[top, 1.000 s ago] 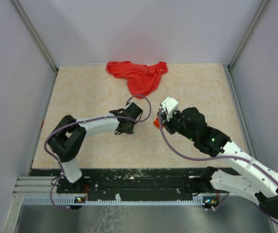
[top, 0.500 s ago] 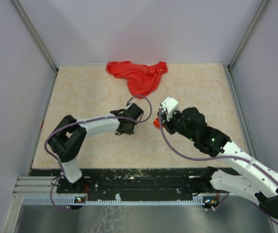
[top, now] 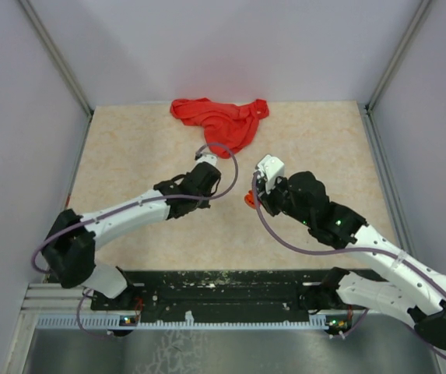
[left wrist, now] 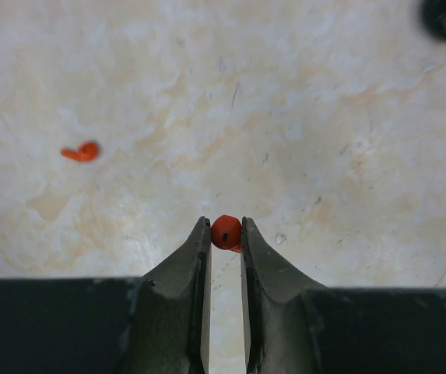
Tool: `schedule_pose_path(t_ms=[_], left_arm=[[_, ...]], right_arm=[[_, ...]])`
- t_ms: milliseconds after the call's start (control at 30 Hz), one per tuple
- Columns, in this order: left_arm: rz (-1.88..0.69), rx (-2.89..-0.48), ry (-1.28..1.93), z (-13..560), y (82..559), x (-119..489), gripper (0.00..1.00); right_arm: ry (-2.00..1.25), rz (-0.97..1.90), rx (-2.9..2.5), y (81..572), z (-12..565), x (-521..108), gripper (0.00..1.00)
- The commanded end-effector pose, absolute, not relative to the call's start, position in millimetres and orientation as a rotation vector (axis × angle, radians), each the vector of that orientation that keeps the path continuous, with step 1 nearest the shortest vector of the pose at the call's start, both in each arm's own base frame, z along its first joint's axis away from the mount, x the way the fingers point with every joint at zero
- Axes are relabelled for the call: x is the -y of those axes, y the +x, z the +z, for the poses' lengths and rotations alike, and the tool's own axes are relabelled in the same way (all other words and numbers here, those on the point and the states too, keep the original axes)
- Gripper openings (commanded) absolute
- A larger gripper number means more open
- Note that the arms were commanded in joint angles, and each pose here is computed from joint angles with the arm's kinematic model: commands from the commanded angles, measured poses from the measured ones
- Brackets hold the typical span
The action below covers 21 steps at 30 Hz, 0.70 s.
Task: Insert the wireless bluetooth earbuds into the charging case
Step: Pick up the earbud from the center of the board, then place the earbud in the charging case.
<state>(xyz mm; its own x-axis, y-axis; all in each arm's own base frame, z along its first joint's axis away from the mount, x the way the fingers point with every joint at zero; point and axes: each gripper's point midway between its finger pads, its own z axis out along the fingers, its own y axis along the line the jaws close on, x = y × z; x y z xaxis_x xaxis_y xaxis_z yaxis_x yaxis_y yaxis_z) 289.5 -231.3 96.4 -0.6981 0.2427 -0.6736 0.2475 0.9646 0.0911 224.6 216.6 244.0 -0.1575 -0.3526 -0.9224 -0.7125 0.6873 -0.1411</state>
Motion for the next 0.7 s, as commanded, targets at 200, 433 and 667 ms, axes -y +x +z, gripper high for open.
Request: schedule_pose_path(t_ms=[200, 433, 667], left_arm=[[-0.113, -1.841, 0.398, 229, 288, 260, 0.12], [-0.14, -1.575, 0.459, 273, 265, 277, 0.12], [-0.1, -1.309, 0.559, 294, 244, 288, 0.12]], right_arm=[[-0.707, 0.451, -1.817, 238, 259, -233, 0.1], [-0.631, 0.468, -1.865, 243, 260, -249, 0.09], [-0.542, 0.484, -1.916, 250, 256, -259, 0.08]])
